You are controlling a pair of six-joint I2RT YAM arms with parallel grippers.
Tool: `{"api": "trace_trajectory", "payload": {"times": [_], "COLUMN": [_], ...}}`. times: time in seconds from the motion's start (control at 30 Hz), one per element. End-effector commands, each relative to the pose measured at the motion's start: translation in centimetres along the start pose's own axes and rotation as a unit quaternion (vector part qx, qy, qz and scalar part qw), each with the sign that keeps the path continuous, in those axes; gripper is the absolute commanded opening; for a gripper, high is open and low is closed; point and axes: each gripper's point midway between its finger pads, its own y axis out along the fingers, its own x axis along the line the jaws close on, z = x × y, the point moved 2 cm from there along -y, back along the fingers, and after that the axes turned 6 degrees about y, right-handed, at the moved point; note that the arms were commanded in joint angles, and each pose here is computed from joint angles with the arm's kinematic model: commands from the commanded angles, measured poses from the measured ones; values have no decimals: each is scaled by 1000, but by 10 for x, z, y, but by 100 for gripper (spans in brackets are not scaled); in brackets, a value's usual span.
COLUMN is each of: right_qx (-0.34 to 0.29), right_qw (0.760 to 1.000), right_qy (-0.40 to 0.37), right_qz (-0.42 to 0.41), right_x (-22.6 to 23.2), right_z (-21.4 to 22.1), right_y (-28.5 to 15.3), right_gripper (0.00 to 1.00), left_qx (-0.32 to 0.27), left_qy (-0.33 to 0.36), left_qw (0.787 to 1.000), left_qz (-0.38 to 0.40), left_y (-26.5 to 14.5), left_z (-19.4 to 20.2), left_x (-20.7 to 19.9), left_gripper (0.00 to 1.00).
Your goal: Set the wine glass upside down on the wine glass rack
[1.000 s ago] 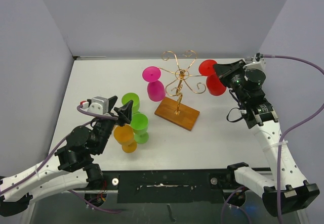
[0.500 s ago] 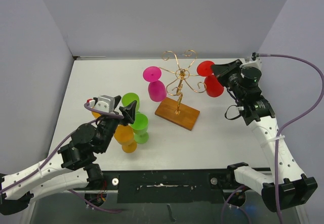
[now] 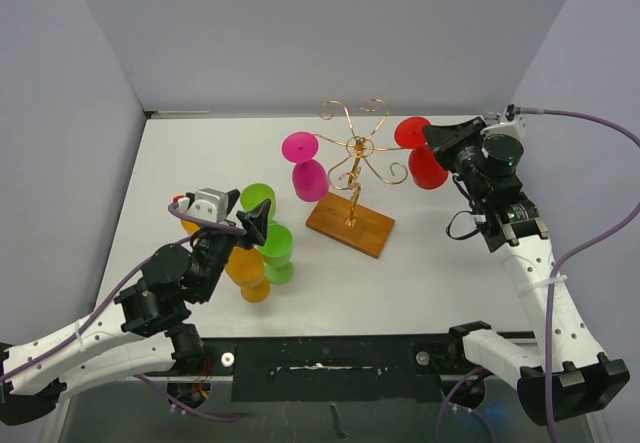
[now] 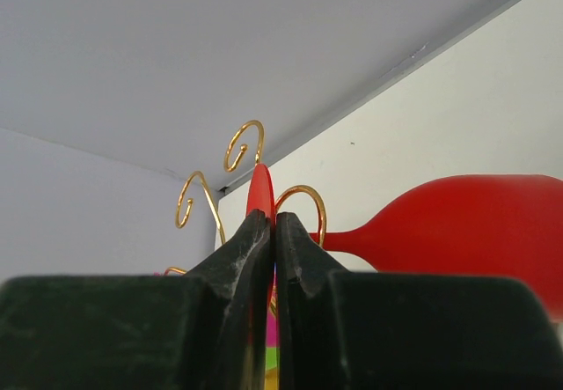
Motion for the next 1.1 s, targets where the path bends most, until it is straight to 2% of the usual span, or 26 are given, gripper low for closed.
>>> {"api": "trace_trajectory", "payload": {"times": [0.0, 0.23, 0.5, 0.9, 1.07], "right_qx": [-59, -43, -19, 4, 7], "right_qw": [997, 999, 999, 999, 999], "right_qy": [5, -3, -10, -27, -38], "right_qz": [-42, -33, -37, -21, -21], "right_x": [25, 22, 23, 18, 20], "right_z": [-28, -24, -16, -10, -12], "right_y": [-9, 4, 13, 17, 13], "right_gripper": [0, 0, 6, 22, 30], "left_qx": [-25, -21, -20, -13, -1], "left_qy": [-26, -22, -20, -11, -3], "left_qw": [999, 1000, 1000, 1000, 1000], "left_qz": [3, 3, 7, 14, 25], "left_y": [0, 1, 2, 4, 7], "left_z": [-24, -21, -21, -18, -15], "left_x": [-1, -2, -4, -9, -15], "left_gripper": [62, 62, 62, 63, 67]}}
